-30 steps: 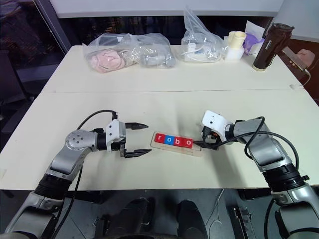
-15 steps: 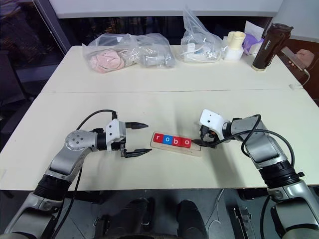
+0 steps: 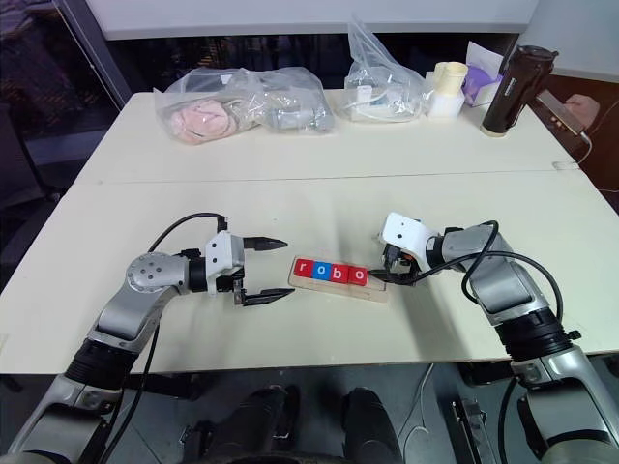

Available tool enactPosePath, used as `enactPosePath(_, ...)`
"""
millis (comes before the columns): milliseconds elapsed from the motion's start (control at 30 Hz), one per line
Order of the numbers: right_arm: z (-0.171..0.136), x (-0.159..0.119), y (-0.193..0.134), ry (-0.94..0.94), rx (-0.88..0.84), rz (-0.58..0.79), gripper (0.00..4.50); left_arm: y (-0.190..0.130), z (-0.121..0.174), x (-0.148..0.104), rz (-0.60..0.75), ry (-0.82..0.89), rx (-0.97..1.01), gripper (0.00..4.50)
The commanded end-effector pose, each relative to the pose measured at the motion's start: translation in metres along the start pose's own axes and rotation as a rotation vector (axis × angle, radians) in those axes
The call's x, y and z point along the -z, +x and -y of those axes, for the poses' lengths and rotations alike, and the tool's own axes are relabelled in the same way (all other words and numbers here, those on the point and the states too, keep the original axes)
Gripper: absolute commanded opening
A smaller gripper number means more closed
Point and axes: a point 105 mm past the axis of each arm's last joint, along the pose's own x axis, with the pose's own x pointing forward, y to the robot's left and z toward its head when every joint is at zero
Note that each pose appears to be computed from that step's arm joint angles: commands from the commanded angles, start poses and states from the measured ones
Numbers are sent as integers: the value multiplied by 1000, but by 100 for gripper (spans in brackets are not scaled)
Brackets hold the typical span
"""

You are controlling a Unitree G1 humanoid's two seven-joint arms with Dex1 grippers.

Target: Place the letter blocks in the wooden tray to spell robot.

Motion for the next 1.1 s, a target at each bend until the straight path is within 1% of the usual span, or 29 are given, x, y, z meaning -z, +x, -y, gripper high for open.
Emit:
enactPosePath(33, -1, 10, -11, -10, -1, -59, 443, -1, -2, -10, 24, 31, -4, 450)
enactPosePath(233, -6, 8, -28, 4, -12, -56, 443, 1, -2, -11, 29, 33, 3, 450)
enactPosePath(333, -1, -4, -38, 57, 29, 2, 443, 2, -1, -11, 30, 34, 6, 450)
enactPosePath(467, 25, -20, -51, 178, 196, 105, 443, 2, -1, -10, 31, 33, 8, 450)
enactPosePath(600, 48, -19, -53, 335, 367, 138, 443, 3, -1, -10, 33, 34, 11, 450)
enactPosePath(767, 63, -5, -46, 522, 544, 91, 443, 4, -1, -11, 36, 36, 15, 450)
enactPosePath(900, 69, 17, -40, 654, 702, -16, 443, 3, -2, -10, 34, 38, 15, 450)
enactPosePath(1000, 68, 23, -36, 697, 753, -40, 443, 2, -2, -10, 33, 38, 14, 450)
enactPosePath(1100, 65, 27, -30, 751, 756, -49, 443, 2, -2, -10, 32, 37, 14, 450)
